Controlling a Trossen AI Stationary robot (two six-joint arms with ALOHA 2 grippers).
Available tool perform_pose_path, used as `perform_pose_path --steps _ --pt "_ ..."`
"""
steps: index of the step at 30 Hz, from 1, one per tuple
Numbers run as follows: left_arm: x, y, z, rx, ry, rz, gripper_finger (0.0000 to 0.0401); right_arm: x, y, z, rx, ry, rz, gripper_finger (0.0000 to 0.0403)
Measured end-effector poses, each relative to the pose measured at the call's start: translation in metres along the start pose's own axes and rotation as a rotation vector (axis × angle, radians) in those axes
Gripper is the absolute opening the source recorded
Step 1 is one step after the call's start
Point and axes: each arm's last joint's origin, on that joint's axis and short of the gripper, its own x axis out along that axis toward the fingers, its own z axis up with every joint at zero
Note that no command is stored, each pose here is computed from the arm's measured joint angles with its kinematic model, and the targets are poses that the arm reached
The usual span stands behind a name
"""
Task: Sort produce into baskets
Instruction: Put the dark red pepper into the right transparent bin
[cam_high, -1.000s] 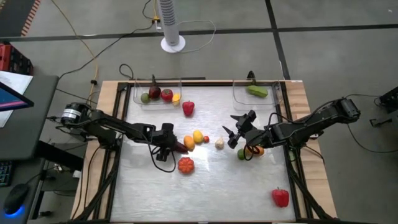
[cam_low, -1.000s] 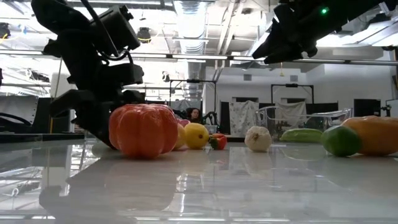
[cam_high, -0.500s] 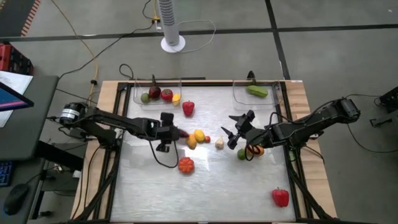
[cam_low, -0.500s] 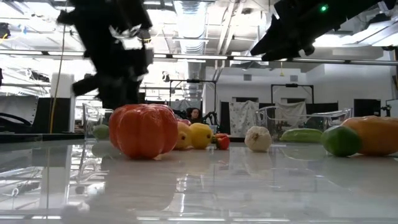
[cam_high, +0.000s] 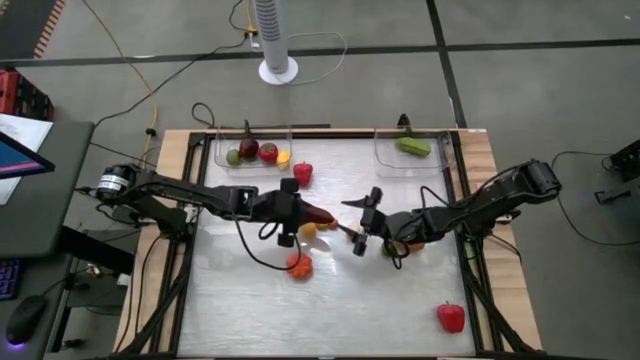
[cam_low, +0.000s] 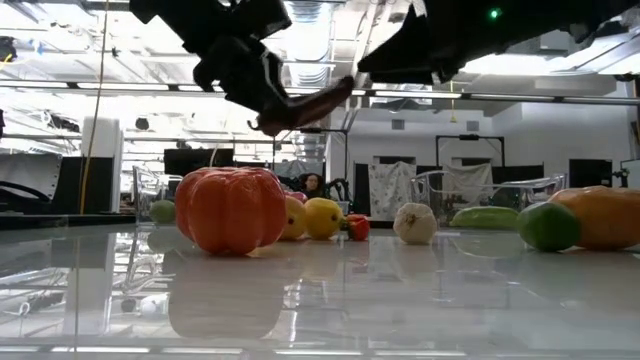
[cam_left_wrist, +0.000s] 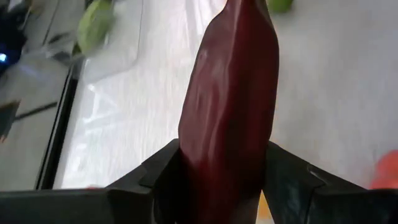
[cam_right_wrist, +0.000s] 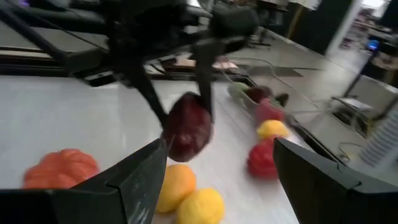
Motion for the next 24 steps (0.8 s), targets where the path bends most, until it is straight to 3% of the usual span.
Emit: perform_pose_path --steps 7,13,24 --pt "0.0 0.001 0.009 0.01 -0.102 -0.025 0.0173 0.002 0.0 0.004 0.025 -0.044 0.121 0.032" --pt "-0.001 0.003 0.016 0.018 -0.187 -0.026 0.0173 0.003 -0.001 0.006 0.018 -0.059 0.126 0.0315" --pt "-0.002 0.003 0.019 -0.004 -0.221 -0.035 0.0174 0.003 -0.002 0.009 0.024 -0.092 0.122 0.0215"
